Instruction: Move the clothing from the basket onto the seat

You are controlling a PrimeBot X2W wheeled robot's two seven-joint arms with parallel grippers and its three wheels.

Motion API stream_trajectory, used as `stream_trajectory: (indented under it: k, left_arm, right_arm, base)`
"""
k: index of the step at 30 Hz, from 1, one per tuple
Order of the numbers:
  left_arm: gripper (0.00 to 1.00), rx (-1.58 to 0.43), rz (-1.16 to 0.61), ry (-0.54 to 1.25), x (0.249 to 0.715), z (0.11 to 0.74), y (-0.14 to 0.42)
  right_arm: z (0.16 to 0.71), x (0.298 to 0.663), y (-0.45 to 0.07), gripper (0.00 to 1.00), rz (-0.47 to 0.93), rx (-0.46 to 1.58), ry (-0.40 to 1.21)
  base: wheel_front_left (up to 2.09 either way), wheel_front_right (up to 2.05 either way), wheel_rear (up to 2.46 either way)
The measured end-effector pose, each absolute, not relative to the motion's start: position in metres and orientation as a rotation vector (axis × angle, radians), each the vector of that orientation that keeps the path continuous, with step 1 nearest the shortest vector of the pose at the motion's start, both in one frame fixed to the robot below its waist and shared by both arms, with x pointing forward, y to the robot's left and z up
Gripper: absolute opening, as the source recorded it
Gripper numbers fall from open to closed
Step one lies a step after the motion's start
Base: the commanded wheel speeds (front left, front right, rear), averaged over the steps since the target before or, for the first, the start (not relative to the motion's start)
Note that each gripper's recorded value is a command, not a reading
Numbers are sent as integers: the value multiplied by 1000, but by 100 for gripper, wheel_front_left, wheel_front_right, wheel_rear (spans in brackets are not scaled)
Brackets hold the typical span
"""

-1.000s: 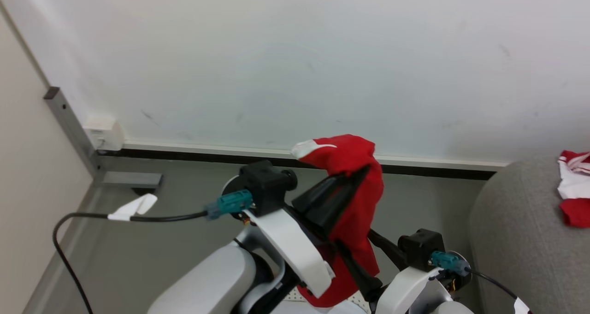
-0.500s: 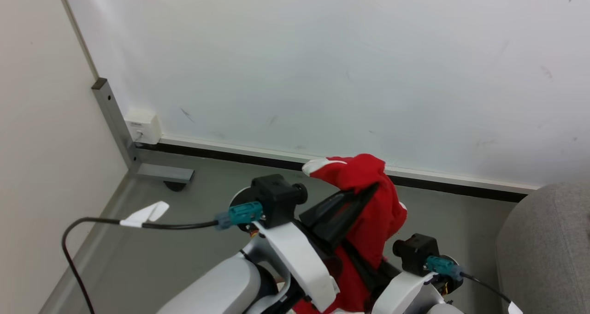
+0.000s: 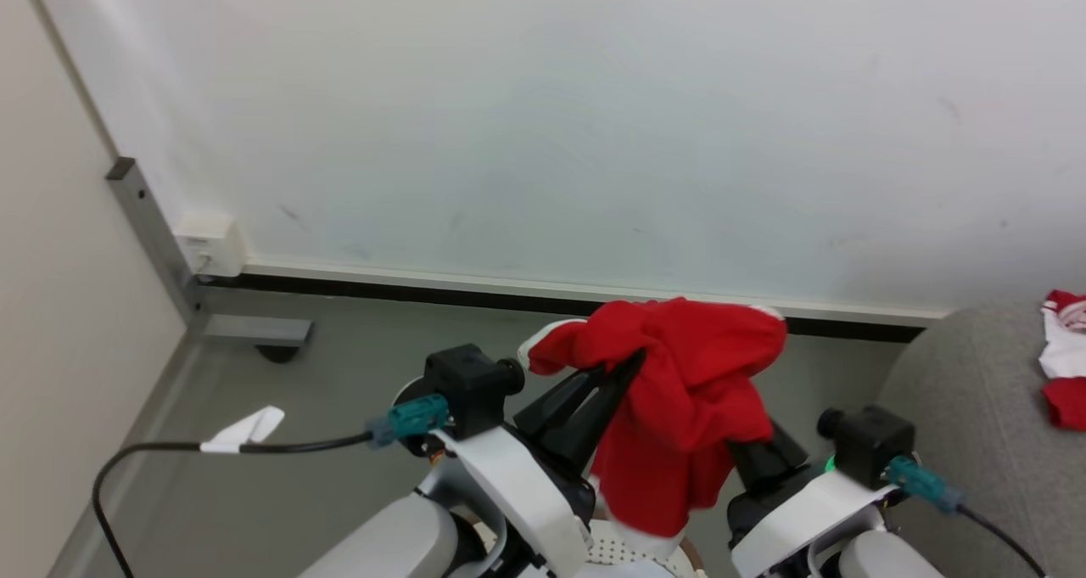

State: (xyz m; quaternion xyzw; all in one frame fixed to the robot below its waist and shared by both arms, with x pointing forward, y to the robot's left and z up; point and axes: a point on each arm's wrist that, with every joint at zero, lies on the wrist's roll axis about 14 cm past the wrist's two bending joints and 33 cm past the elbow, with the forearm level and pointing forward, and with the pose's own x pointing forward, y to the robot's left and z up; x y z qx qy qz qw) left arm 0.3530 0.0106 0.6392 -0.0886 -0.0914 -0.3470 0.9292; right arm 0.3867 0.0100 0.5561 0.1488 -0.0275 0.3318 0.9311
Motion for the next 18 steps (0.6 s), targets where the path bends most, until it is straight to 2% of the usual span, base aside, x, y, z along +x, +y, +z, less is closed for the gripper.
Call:
stream_trajectory:
  k: [1, 2, 3, 12, 18]
  left_arm:
    - [25, -185, -720, -179, 353, 637, 7]
    - [73, -194, -726, -176, 354, 635, 3]
    - [100, -201, -737, -166, 354, 631, -2]
    - [100, -228, -950, -88, 338, 607, -66]
    - [100, -241, -1052, -62, 336, 599, -99]
  right_arm:
    - [561, 390, 2, 0, 658, 314, -77]
    - [565, 393, -6, 0, 634, 321, -95]
    - [570, 396, -16, 0, 605, 332, -118]
    - [592, 405, -125, 0, 318, 325, -251]
    - [605, 388, -208, 0, 103, 261, -323]
  base:
    - [0, 0, 0]
    - [0, 0, 0]
    - [0, 0, 0]
    - [0, 0, 0]
    - [0, 0, 0]
